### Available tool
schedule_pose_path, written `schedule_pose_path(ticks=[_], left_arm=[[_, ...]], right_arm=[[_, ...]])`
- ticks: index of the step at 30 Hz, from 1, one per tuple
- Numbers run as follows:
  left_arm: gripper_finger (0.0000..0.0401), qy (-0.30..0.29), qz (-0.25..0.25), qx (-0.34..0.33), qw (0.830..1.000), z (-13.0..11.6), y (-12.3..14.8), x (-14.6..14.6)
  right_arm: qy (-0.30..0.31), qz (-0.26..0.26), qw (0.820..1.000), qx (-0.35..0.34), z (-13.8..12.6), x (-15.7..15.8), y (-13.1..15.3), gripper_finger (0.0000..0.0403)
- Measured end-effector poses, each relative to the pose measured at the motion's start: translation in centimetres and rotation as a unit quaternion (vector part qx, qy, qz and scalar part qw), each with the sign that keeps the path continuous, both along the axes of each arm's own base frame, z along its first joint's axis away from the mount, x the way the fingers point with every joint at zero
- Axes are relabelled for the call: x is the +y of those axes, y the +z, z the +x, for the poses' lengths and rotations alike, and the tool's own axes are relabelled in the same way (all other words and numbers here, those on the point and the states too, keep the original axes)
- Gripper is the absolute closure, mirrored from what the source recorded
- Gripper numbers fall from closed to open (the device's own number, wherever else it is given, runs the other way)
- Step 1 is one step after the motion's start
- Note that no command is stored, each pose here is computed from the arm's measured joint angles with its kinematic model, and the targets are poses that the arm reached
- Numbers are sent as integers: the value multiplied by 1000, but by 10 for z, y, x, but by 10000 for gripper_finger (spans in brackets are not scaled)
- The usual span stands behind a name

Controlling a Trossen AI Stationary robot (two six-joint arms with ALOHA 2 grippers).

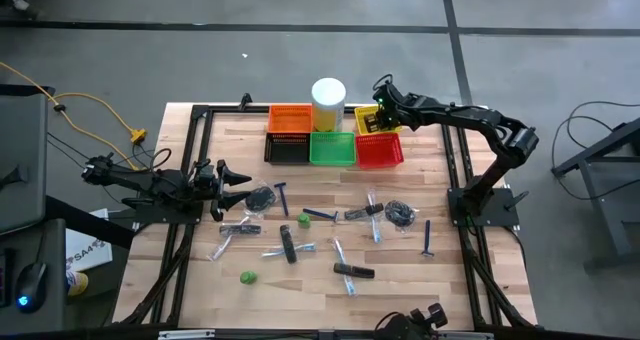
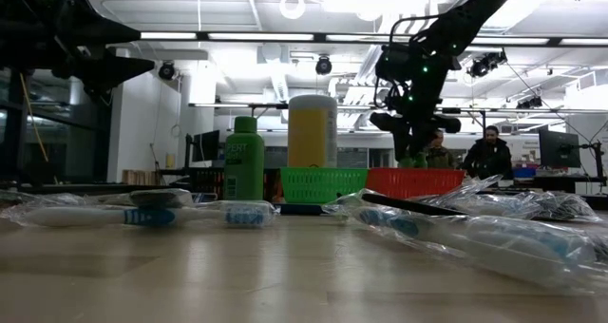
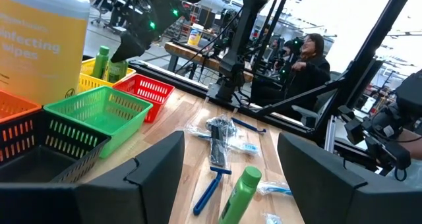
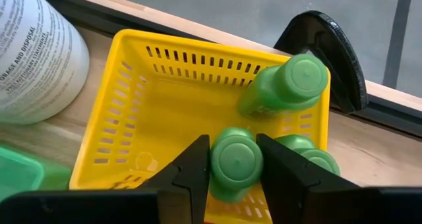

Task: Pick & Place Travel size toiletries
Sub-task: Put the green shampoo into the yellow bin

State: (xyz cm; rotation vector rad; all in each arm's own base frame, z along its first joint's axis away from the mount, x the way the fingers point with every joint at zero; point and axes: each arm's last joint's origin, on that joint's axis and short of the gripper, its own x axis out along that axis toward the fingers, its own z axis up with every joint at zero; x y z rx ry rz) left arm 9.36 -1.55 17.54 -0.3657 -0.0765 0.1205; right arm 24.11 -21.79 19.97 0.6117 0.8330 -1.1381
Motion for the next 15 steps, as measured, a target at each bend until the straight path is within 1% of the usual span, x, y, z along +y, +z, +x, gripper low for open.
schedule_pose_path(ticks=[2,10,15], left_arm=[[155,0,0,0,1000,0,0,0],[155,0,0,0,1000,0,0,0],[155,0,0,0,1000,0,0,0]], right_arm=[[3,1,1000,3,0,0,0,286],[-10,-9,1000,10,-1,-1,0,221],[-6,-10,1000,10,-2,-2,0,209]])
